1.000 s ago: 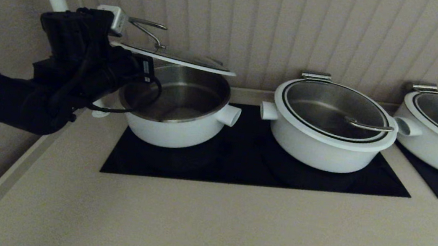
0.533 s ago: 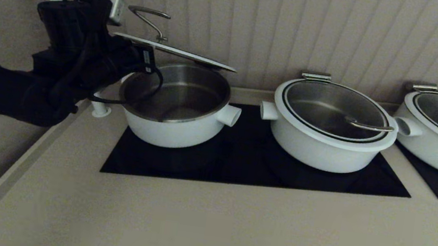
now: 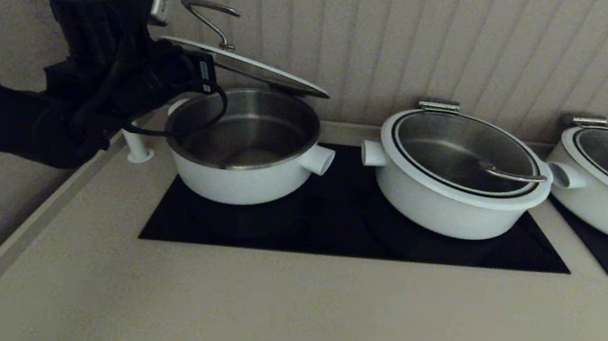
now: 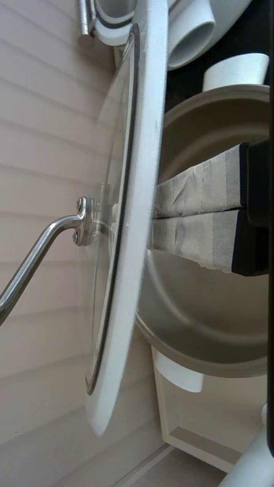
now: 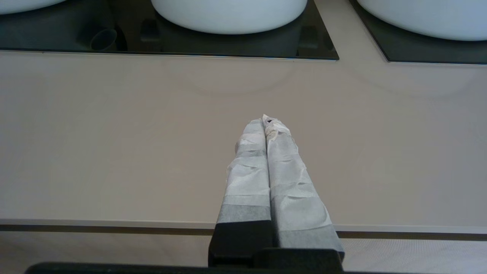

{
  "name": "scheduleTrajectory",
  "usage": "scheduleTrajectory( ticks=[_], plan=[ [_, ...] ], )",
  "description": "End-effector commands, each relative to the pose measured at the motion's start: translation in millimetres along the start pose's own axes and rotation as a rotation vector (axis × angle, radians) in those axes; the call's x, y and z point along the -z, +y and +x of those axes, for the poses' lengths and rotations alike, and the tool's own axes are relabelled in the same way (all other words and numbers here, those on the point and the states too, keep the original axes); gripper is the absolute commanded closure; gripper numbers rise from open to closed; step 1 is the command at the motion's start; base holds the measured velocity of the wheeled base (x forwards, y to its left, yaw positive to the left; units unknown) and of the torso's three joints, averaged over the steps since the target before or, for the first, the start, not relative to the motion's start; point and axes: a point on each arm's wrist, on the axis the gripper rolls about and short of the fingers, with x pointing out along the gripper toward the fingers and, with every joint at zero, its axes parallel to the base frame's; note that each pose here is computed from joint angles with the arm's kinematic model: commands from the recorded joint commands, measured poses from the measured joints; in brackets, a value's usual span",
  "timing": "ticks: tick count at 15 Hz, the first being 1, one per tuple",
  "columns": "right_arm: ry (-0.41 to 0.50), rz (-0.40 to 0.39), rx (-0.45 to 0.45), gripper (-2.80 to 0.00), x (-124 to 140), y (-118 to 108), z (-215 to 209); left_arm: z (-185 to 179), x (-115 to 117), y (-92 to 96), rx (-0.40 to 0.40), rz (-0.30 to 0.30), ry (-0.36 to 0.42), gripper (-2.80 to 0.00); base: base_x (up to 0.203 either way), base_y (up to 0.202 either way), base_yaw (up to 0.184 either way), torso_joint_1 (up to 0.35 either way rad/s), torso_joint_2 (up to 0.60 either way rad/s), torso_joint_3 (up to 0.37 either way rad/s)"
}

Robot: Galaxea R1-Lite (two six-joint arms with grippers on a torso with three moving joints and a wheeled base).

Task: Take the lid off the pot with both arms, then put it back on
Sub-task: Open the pot lid completely

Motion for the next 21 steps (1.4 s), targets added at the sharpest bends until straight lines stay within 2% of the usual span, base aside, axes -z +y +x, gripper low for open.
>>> scheduleTrajectory(
  ticks=[1, 6, 9, 12, 15, 21],
  plan=[
    [0.0, -0.001, 0.0, 0.0, 0, 0, 0, -1, -4, 0.3, -0.001, -0.002, -0.016, 0.0, 0.0, 0.0, 0.0, 0.0, 0.0, 0.0],
    [0.0, -0.001, 0.0, 0.0, 0, 0, 0, -1, -9, 0.1, -0.001, 0.0, -0.033, 0.0, 0.0, 0.0, 0.0, 0.0, 0.0, 0.0],
    [0.0, 0.0, 0.0, 0.0, 0, 0, 0, 2, -15, -0.3, 0.003, -0.003, -0.084, 0.0, 0.0, 0.0, 0.0, 0.0, 0.0, 0.0],
    [0.0, -0.001, 0.0, 0.0, 0, 0, 0, 5, -12, -0.3, 0.003, -0.003, -0.089, 0.0, 0.0, 0.0, 0.0, 0.0, 0.0, 0.0],
    [0.0, -0.001, 0.0, 0.0, 0, 0, 0, 10, -10, -0.5, 0.006, -0.005, -0.129, 0.0, 0.0, 0.0, 0.0, 0.0, 0.0, 0.0],
    [0.0, -0.001, 0.0, 0.0, 0, 0, 0, 17, -4, -0.8, 0.005, -0.004, -0.12, 0.0, 0.0, 0.0, 0.0, 0.0, 0.0, 0.0]
  ],
)
